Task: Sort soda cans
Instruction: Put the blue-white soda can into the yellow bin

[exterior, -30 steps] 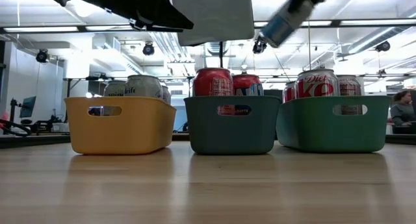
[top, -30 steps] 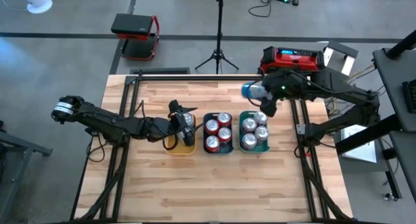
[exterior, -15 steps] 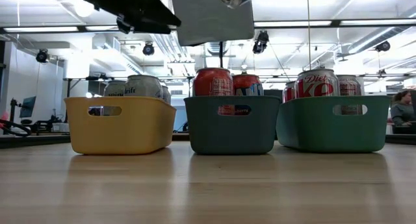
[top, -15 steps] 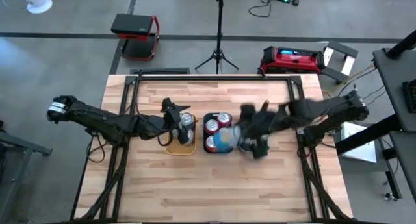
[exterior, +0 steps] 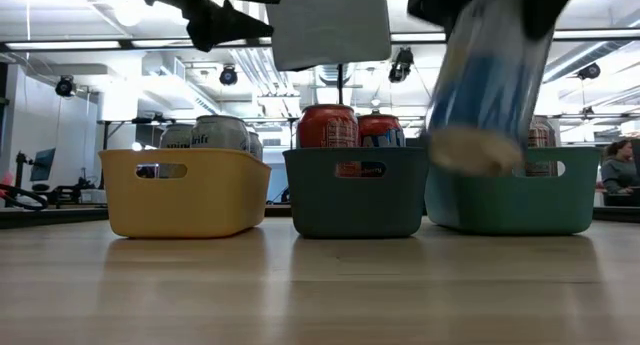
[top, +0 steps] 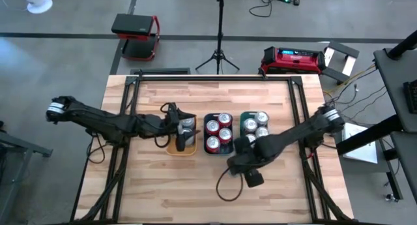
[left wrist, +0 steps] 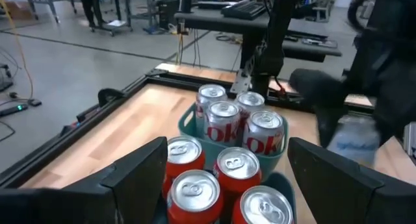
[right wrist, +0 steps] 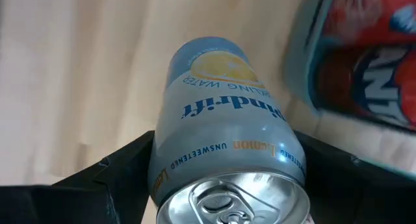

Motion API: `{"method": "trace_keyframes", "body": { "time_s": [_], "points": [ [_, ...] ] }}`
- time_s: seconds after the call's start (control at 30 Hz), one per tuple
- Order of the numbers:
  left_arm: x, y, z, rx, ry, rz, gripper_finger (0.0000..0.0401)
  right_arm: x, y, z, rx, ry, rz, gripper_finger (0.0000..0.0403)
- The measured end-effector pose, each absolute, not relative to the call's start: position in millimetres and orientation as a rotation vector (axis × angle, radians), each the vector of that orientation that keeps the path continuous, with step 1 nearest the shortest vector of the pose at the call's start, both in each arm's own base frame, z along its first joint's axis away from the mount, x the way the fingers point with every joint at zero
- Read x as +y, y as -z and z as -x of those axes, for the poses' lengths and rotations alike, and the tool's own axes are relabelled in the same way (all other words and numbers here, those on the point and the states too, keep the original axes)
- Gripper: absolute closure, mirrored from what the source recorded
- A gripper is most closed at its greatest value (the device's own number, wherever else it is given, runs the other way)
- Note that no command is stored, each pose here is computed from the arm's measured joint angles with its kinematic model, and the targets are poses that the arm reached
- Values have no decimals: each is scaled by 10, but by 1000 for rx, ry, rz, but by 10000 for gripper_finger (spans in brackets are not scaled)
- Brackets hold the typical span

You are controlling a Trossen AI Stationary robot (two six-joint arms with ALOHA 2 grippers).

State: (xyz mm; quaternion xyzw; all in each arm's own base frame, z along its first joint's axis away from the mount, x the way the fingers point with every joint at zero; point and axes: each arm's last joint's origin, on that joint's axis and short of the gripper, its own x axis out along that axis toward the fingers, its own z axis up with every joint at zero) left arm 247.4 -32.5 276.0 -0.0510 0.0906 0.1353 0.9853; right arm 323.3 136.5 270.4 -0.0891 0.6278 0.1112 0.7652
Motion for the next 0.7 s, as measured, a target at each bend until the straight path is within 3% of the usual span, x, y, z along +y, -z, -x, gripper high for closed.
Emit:
{"method": "trace_keyframes", "body": {
  "time_s": [0.33,0.7],
  "points": [
    [-326,-2665,-2564,209,-323,18,98,1305,-2429,-3502,1526,-284,193,96],
    [-330,-2672,-2561,192,-318,109,98,1339,-2189,-3700,1596,-261,193,96]
  ]
}}
